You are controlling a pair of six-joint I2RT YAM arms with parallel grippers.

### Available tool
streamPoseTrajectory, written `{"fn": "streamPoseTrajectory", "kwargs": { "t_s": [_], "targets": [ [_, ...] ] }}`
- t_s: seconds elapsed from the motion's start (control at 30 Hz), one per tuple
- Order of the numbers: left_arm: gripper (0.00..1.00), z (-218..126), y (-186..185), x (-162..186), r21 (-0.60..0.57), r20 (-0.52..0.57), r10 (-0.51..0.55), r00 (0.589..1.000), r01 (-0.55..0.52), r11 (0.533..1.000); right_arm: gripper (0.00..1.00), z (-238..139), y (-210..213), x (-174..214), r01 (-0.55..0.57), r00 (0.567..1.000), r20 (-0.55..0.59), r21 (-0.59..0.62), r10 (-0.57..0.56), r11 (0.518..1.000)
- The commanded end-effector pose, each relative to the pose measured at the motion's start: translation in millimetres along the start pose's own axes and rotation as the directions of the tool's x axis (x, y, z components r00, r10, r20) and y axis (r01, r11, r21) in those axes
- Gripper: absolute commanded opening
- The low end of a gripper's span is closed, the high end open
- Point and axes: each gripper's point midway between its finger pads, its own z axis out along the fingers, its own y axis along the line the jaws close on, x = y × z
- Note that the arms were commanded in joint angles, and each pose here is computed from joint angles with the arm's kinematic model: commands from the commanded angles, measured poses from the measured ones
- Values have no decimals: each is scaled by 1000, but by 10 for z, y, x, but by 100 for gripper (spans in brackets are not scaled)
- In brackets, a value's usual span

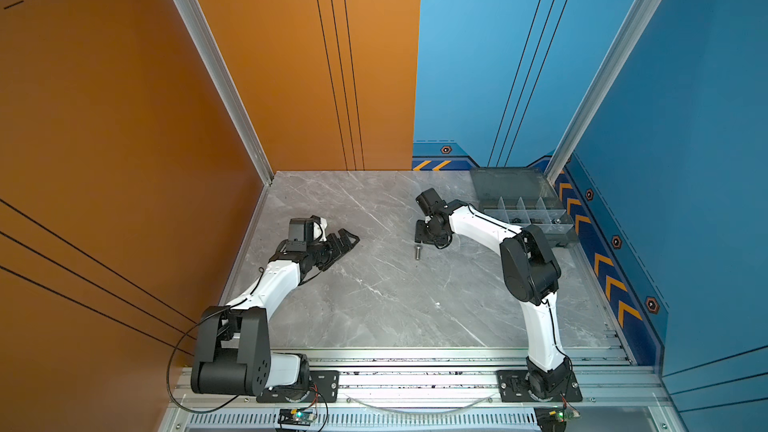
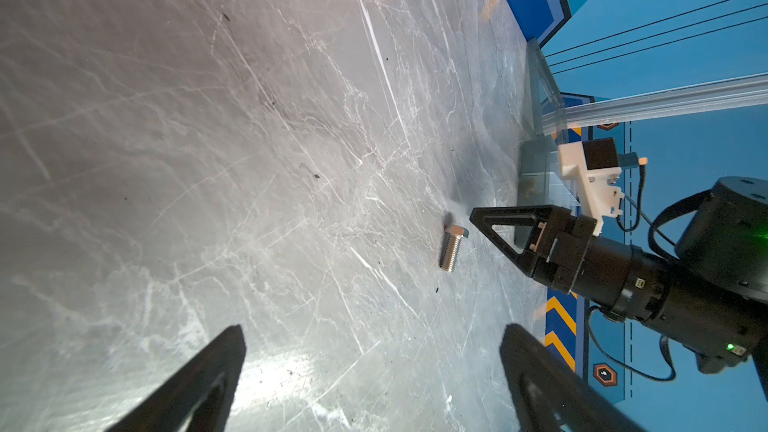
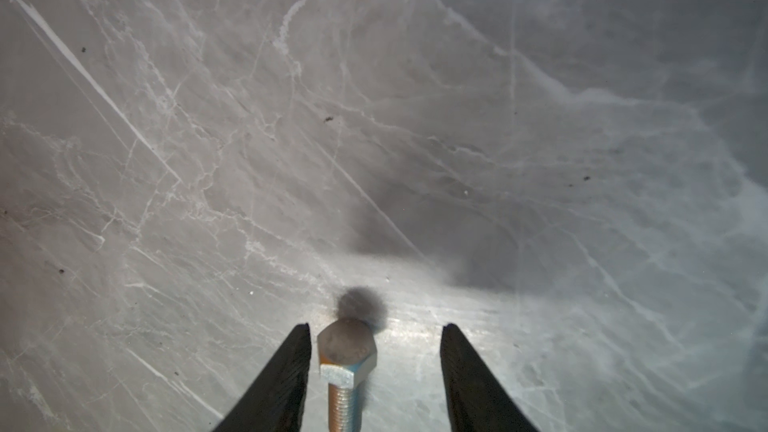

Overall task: Sort the screws and nuts into containers
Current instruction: 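Lower the right gripper and close it on the silver bolt's head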

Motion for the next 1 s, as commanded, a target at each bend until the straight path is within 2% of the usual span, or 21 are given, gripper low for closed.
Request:
{"fn": "streamPoseTrajectory", "kwargs": {
  "t_s": [0.0,0.97],
  "targets": [
    [98,-22,22,30,12,-5,14,1000,-14,1000,53,28,37,6,-8,1000,2,20,8,1000],
    [98,-60,61,42,10,2,5,1000,-5,1000,51,199,14,271,57,997,-60,97,-51,994]
  ]
}}
